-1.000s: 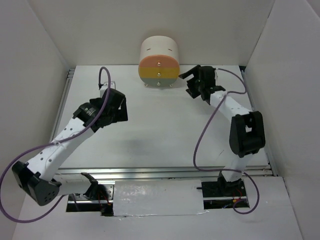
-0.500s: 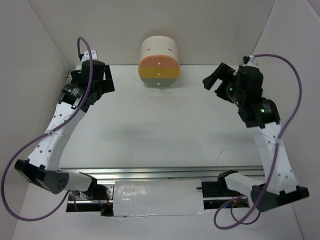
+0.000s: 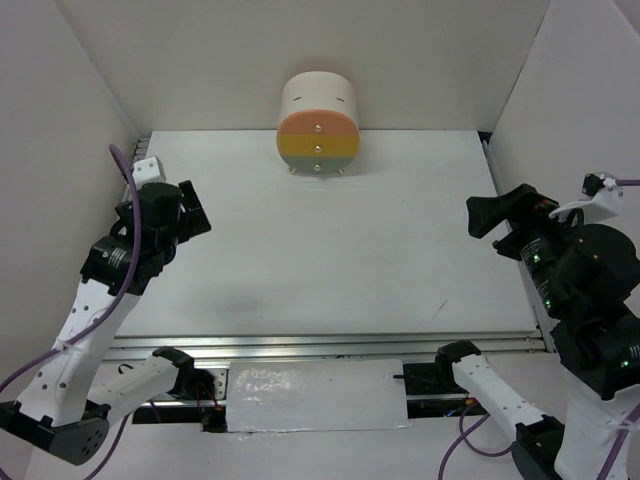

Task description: Organize the makeup

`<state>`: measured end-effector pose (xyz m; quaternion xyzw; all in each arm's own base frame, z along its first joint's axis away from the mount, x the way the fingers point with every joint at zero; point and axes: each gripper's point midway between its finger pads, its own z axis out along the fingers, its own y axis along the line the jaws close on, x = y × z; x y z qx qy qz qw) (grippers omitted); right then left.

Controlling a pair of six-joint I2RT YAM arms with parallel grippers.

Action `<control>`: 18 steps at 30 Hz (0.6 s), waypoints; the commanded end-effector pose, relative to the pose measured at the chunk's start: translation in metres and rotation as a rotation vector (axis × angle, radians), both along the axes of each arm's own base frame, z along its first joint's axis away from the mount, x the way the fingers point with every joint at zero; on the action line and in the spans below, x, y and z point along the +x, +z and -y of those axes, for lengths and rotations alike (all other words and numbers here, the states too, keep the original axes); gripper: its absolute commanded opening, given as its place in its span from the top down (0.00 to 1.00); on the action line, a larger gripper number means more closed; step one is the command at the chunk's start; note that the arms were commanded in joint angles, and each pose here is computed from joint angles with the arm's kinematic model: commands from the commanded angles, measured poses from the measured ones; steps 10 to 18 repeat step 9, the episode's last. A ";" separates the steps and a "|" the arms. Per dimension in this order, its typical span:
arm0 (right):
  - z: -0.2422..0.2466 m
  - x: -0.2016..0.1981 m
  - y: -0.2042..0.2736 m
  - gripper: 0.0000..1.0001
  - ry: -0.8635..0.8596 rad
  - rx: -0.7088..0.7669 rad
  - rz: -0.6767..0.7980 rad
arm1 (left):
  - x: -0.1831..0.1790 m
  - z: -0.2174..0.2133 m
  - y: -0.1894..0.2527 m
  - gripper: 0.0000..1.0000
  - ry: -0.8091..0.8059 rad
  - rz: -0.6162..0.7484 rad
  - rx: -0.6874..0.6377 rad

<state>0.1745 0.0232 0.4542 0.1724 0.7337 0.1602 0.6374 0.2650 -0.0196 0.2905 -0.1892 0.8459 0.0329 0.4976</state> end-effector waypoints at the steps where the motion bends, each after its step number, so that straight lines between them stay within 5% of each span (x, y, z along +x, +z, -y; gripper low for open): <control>1: 0.011 -0.001 -0.007 0.00 -0.048 -0.045 -0.036 | -0.005 -0.009 0.015 0.01 0.061 0.049 -0.009; 18: 0.011 0.001 -0.009 0.00 -0.064 -0.015 -0.038 | -0.012 -0.018 0.028 0.01 0.091 0.086 0.004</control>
